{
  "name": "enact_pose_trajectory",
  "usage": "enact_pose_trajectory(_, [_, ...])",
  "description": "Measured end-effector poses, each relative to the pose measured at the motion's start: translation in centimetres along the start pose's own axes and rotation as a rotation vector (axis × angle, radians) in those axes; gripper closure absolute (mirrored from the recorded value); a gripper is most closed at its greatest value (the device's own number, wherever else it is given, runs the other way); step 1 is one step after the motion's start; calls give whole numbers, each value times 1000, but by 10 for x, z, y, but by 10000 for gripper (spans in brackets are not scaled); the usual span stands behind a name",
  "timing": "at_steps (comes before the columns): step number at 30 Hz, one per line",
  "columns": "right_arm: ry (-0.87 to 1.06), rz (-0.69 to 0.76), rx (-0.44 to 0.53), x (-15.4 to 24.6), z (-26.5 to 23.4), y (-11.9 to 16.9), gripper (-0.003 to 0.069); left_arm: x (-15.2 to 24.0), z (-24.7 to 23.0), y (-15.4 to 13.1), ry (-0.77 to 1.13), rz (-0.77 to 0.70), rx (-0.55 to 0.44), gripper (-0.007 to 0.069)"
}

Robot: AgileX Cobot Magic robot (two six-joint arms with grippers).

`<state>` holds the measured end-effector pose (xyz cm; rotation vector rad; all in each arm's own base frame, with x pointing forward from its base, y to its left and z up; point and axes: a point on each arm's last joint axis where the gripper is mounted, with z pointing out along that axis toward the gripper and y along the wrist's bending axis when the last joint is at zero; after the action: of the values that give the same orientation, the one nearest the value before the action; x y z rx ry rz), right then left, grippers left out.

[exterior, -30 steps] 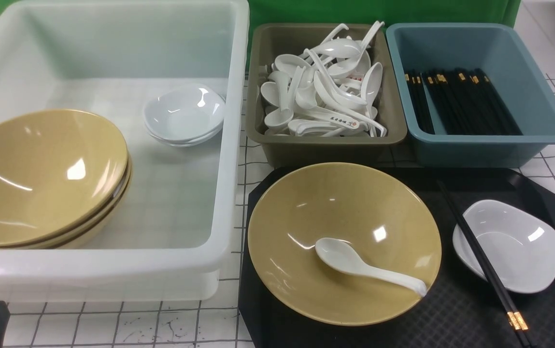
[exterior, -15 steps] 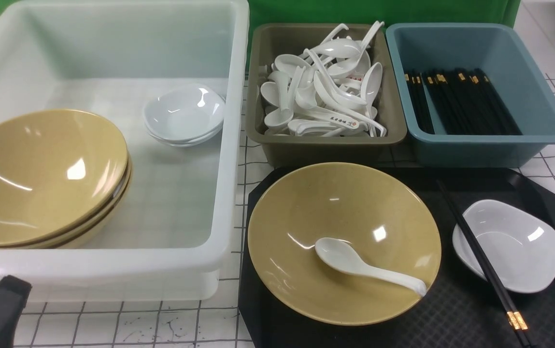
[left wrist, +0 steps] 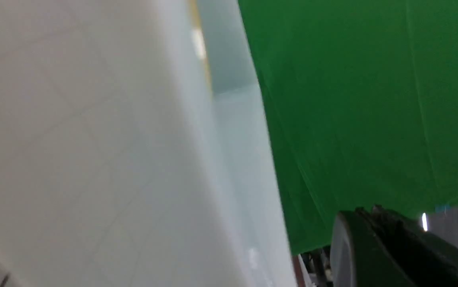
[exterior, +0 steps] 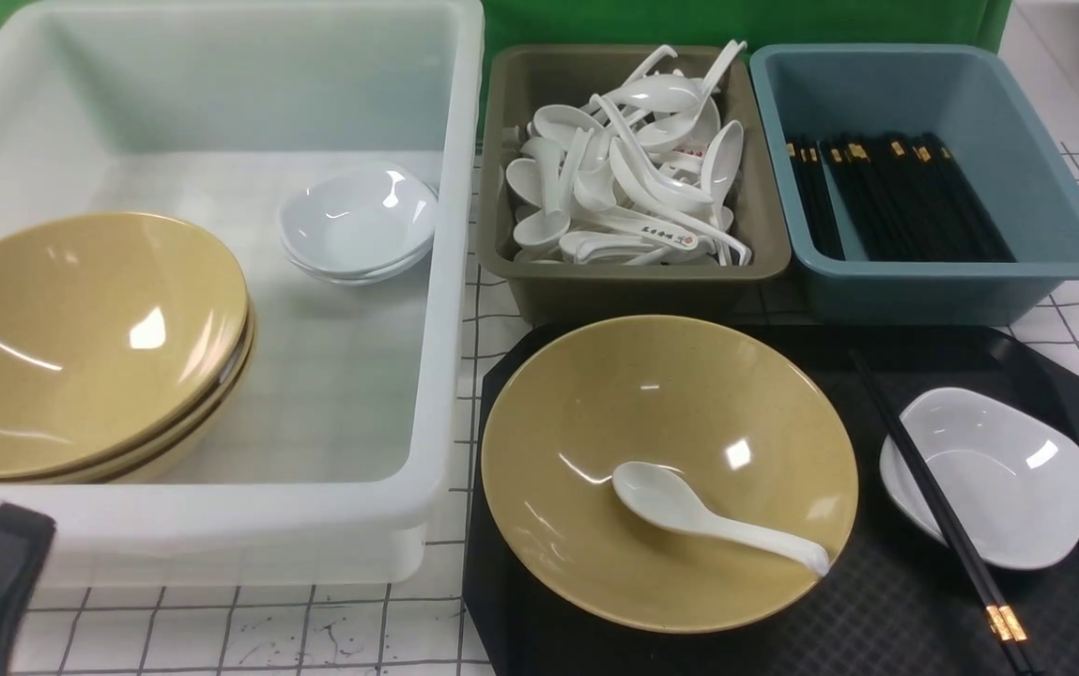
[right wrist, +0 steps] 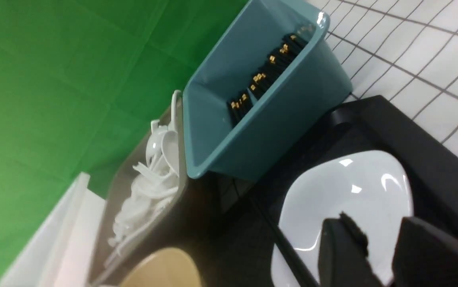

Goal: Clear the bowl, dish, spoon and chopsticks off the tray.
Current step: Use the right arm to grab the chopsticks

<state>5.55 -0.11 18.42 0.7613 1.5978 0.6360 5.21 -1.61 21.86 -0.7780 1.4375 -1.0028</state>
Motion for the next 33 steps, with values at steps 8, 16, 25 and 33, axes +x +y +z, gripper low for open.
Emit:
enact_pose_trajectory(8, [188,-533,-79,-53,-13,79,589,-39,5,-101,117,680,8,638])
enact_pose_trajectory(16, [682,-1031,68,-77,37,139,623,-69,67,-134,670,936,-308,638])
enact_pose_trajectory(25, [1089,-1112,235,-42,116,130,592,-33,134,-163,1100,1115,-144,638])
enact_pose_trajectory(33, [1176,-1084,289,-9,173,114,340,51,168,-188,1342,1311,63,638])
